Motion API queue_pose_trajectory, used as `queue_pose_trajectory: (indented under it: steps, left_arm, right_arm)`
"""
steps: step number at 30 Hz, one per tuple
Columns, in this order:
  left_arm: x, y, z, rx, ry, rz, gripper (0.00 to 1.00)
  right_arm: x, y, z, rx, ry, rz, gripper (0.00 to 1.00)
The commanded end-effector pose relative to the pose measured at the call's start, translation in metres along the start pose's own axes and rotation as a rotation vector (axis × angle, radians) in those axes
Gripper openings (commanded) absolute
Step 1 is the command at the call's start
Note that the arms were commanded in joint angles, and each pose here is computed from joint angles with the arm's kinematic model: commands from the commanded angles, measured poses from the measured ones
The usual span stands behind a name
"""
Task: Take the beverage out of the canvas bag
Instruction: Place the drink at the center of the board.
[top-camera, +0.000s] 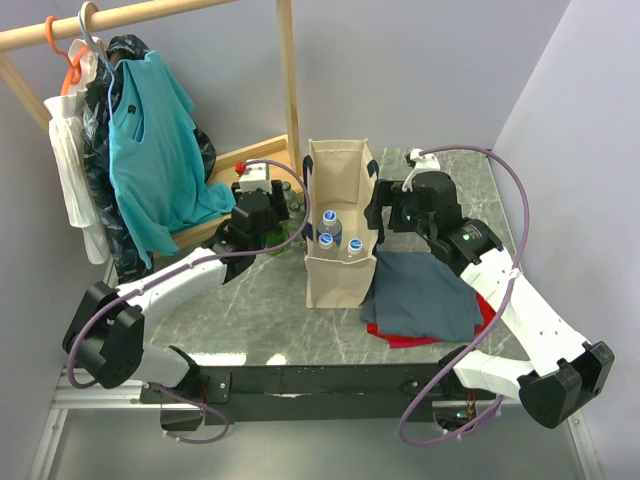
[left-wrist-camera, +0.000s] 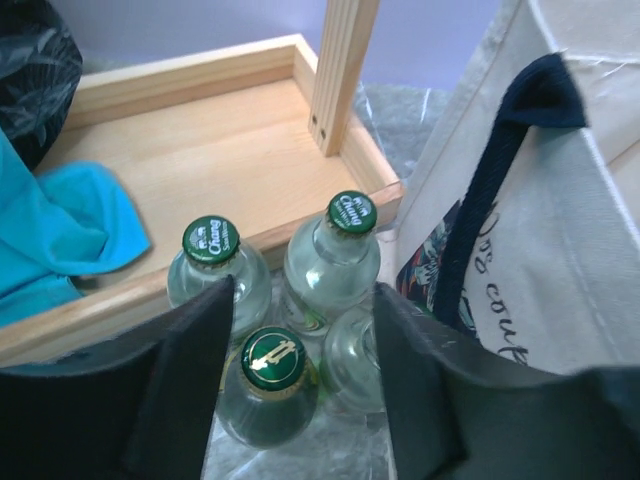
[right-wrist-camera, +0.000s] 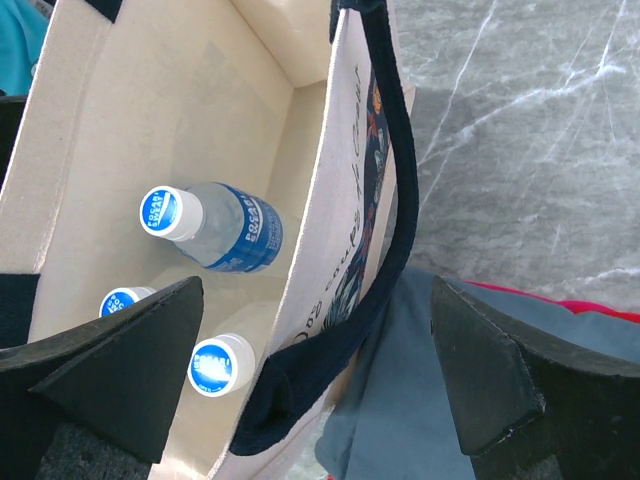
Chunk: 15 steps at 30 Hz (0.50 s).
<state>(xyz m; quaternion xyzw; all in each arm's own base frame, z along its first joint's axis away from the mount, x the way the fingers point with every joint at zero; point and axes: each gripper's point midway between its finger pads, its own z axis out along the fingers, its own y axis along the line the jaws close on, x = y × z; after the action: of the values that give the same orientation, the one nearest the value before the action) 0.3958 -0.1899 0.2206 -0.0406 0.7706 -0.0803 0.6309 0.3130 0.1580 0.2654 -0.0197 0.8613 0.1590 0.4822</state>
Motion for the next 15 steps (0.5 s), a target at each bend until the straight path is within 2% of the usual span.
queue_pose_trajectory:
  steps: [1,15]
  left_arm:
    - [-0.026,-0.008,-0.005,0.022,-0.074,-0.05,0.66]
    - [-0.05,-0.008,-0.019,0.029,-0.102,-0.056,0.75]
  right_arm:
    - [-0.015,0.001,-0.008,-0.012,-0.062,0.011,1.0]
    - [-0.016,0.002,-0.01,-0.016,-0.067,0.016,1.0]
